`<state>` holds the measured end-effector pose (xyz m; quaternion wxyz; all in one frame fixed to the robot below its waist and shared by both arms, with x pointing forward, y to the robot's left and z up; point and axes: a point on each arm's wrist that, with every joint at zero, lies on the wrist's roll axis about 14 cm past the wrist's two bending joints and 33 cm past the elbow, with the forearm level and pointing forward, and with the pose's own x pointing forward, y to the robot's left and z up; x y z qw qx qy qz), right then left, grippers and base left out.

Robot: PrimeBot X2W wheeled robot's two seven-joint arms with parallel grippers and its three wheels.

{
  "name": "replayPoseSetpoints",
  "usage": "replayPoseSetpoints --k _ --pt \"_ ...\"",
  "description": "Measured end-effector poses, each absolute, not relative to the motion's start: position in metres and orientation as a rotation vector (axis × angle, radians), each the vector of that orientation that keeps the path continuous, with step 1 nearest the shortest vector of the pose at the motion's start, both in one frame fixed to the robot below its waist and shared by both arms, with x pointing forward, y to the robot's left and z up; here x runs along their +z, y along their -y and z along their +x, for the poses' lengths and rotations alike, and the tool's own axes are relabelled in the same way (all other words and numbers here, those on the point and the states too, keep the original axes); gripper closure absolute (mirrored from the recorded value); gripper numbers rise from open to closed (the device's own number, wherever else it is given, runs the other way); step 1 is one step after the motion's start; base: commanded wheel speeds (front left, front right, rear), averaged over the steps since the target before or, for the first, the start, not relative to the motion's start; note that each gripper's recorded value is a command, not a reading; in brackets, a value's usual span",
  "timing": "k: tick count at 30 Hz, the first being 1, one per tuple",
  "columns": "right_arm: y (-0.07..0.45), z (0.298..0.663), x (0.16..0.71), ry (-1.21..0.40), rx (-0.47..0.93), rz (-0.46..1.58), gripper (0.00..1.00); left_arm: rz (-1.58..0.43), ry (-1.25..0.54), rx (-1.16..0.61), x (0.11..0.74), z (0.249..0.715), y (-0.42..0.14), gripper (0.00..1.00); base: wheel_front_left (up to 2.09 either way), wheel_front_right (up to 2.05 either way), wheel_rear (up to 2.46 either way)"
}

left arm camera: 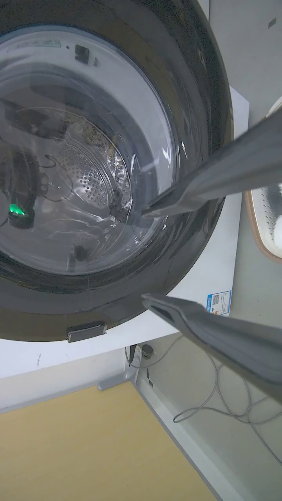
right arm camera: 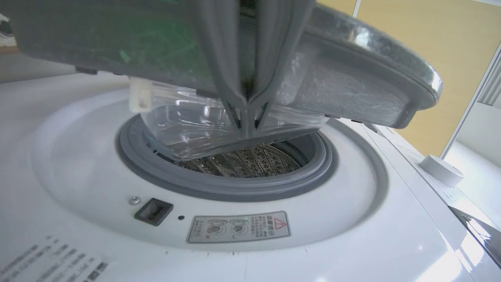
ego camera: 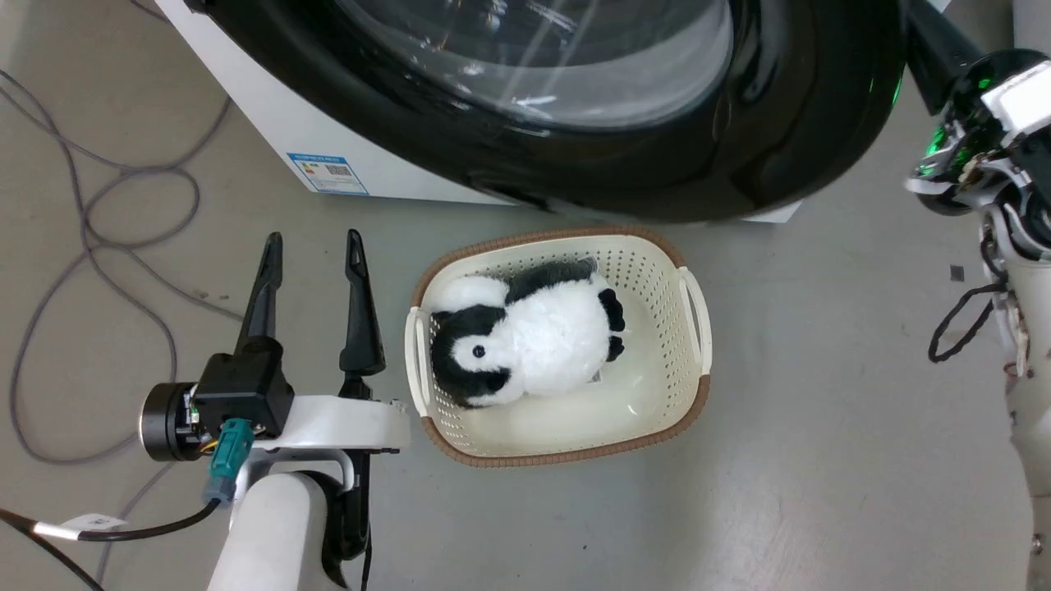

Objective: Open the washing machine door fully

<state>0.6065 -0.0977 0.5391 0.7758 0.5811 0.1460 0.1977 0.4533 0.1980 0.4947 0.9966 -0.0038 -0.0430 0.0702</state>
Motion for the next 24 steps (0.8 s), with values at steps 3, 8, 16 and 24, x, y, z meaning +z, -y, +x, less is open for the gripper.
replayPoseSetpoints --k 3,8,16,24 --pt "0.09 0.601 0.543 -0.322 0.453 1.263 1.0 -0.008 0.092 0.137 0.498 0.451 -0.198 0.0 0.0 0.0 0.0" --pt "0.078 0.582 0.544 -0.361 0.504 1.25 1.0 -0.006 0.101 0.15 0.504 0.442 -0.202 0.0 0.0 0.0 0.0" --pt "0.044 0.526 0.542 -0.463 0.636 1.205 1.0 -0.008 0.103 0.169 0.511 0.42 -0.207 0.0 0.0 0.0 0.0" --pt "0.011 0.462 0.547 -0.535 0.77 1.185 1.0 -0.008 0.107 0.164 0.515 0.4 -0.206 0.0 0.0 0.0 0.0"
